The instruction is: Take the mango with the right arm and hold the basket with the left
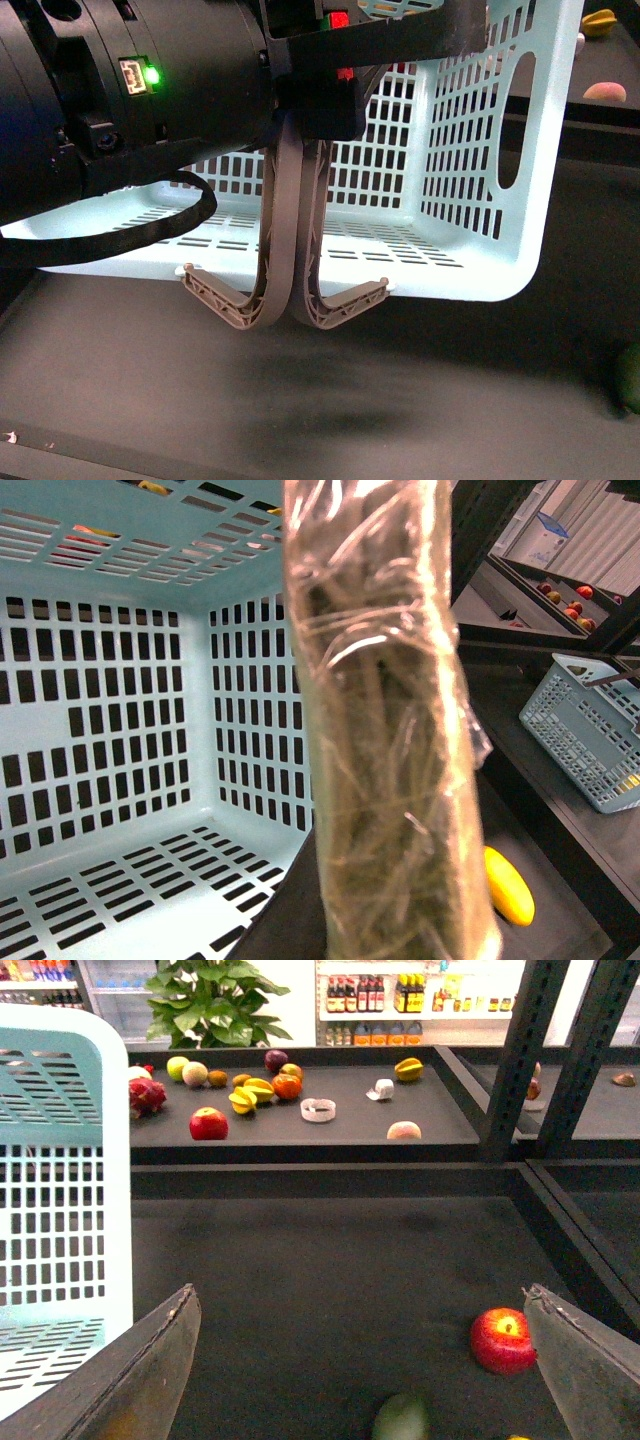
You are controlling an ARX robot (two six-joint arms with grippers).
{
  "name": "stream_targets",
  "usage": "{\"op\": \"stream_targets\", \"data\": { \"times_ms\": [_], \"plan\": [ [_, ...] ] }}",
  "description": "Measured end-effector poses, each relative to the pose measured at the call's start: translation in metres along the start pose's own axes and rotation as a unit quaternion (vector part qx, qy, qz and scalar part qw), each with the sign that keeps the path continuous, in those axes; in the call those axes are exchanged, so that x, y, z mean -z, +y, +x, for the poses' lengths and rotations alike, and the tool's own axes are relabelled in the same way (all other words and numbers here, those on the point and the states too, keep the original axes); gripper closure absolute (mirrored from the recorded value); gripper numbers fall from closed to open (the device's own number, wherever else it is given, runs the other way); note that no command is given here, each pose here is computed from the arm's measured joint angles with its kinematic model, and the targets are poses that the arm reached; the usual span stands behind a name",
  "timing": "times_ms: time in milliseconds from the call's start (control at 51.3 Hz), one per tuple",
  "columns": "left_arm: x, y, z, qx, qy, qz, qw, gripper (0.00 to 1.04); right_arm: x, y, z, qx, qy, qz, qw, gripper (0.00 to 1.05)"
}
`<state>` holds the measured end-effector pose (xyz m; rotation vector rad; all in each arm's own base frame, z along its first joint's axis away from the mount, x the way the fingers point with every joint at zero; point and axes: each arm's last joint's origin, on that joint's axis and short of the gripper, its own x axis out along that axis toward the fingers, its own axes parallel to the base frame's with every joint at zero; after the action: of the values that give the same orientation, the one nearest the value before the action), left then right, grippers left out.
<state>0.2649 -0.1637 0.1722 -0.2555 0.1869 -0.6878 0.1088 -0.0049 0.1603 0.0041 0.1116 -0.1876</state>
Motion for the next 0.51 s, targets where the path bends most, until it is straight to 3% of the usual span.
{"op": "stream_targets", "data": {
  "times_ms": [292, 506],
  "plan": [
    [0.0, 0.0, 0.0, 0.0, 0.0, 0.0, 1.0, 0.97, -0.013, -0.01, 0.051, -0.013, 0.032, 0.008, 0.999, 0.08],
    [0.0, 0.0, 0.0, 0.0, 0.0, 0.0, 1.0, 0.97, 0.018, -0.029, 0.112, 0.019, 0.136, 0.011, 0.99, 0.08]
  ]
}}
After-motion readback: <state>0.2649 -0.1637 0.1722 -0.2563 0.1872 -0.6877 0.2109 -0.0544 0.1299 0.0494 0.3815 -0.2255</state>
